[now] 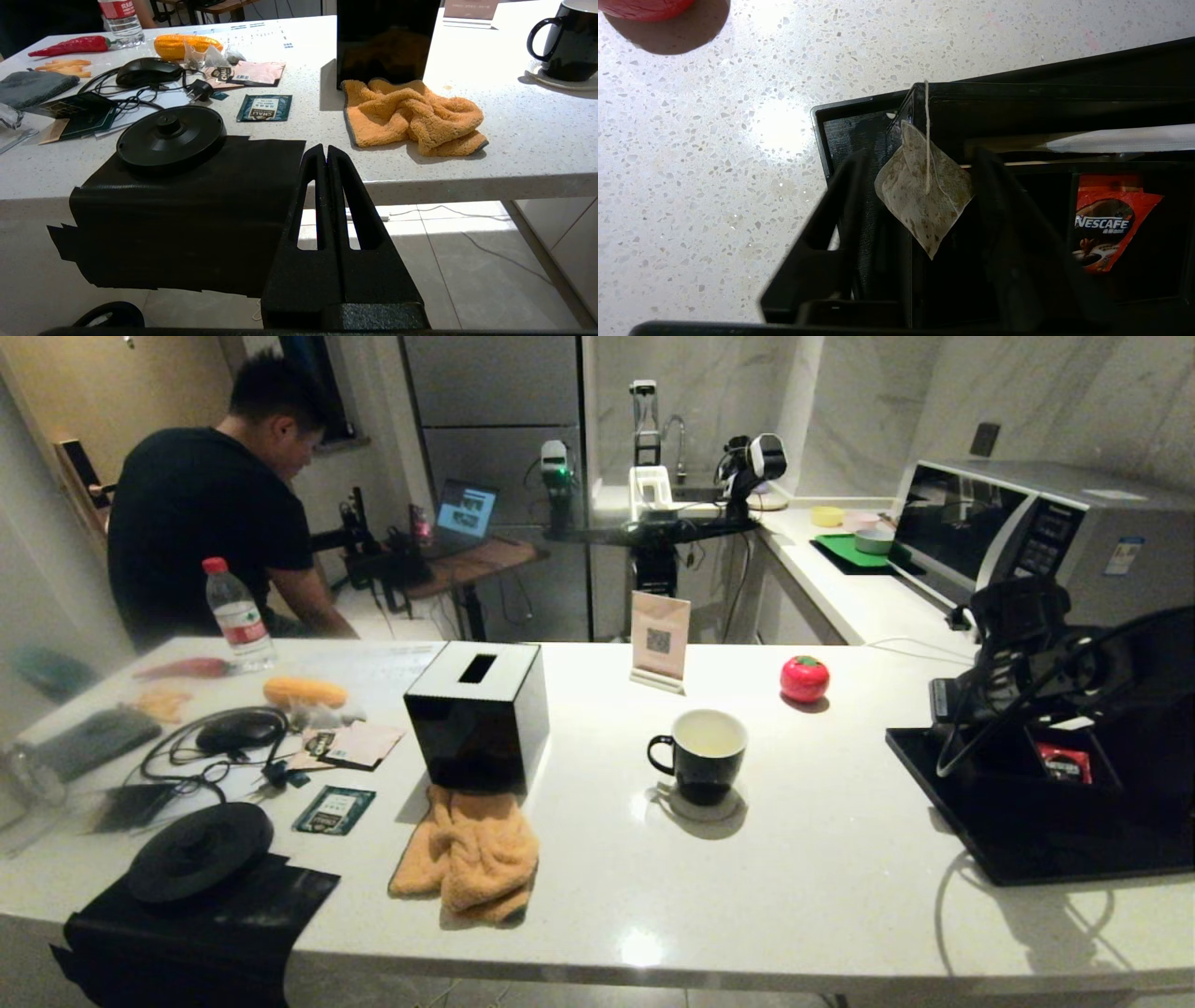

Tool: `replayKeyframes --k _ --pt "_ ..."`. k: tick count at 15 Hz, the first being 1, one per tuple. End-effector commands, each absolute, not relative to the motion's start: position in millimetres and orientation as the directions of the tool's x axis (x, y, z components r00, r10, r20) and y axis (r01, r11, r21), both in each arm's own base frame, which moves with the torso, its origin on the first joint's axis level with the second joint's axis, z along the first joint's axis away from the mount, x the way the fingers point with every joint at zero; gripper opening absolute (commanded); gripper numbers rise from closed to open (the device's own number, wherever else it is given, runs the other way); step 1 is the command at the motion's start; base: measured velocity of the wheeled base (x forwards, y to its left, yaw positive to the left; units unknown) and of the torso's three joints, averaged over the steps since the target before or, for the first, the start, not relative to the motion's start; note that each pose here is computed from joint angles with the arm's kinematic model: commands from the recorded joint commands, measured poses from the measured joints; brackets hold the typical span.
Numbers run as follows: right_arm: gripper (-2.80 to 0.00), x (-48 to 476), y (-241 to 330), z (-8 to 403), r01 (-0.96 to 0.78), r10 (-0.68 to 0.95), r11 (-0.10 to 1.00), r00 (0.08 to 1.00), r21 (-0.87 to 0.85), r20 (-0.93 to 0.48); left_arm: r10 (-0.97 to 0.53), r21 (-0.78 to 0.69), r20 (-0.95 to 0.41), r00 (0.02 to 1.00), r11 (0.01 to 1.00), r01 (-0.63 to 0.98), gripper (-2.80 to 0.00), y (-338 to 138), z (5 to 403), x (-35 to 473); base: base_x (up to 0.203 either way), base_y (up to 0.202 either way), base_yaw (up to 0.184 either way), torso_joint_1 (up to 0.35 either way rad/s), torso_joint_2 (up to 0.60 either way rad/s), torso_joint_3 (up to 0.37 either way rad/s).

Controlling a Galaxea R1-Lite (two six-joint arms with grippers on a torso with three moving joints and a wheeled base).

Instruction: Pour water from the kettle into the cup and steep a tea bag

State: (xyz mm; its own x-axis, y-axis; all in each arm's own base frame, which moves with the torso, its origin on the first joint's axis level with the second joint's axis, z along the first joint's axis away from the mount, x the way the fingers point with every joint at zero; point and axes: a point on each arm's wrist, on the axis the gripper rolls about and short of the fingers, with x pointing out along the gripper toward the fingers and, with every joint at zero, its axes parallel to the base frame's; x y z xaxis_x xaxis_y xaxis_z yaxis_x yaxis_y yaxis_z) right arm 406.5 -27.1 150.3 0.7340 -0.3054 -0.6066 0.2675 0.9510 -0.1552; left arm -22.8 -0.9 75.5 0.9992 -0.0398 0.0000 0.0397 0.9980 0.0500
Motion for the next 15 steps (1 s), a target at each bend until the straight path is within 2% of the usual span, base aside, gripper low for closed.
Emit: replayKeyframes --k 1,15 --pt "-2.80 405.9 -26.6 152.0 0.267 -0.306 0.951 0.736 -0.156 -0.603 -0.040 0.051 0.000 0.999 0.998 0.040 -2.80 -0.9 75.5 -22.8 0.000 0.000 0.000 0.000 0.00 0.000" --pt "-2.80 394.7 -17.1 176.0 0.265 -0.295 0.954 0.774 -0.137 -0.560 -0.040 0.051 0.000 0.999 0.998 0.040 -2.80 -0.9 75.5 -22.8 0.000 0.000 0.000 0.000 0.00 0.000"
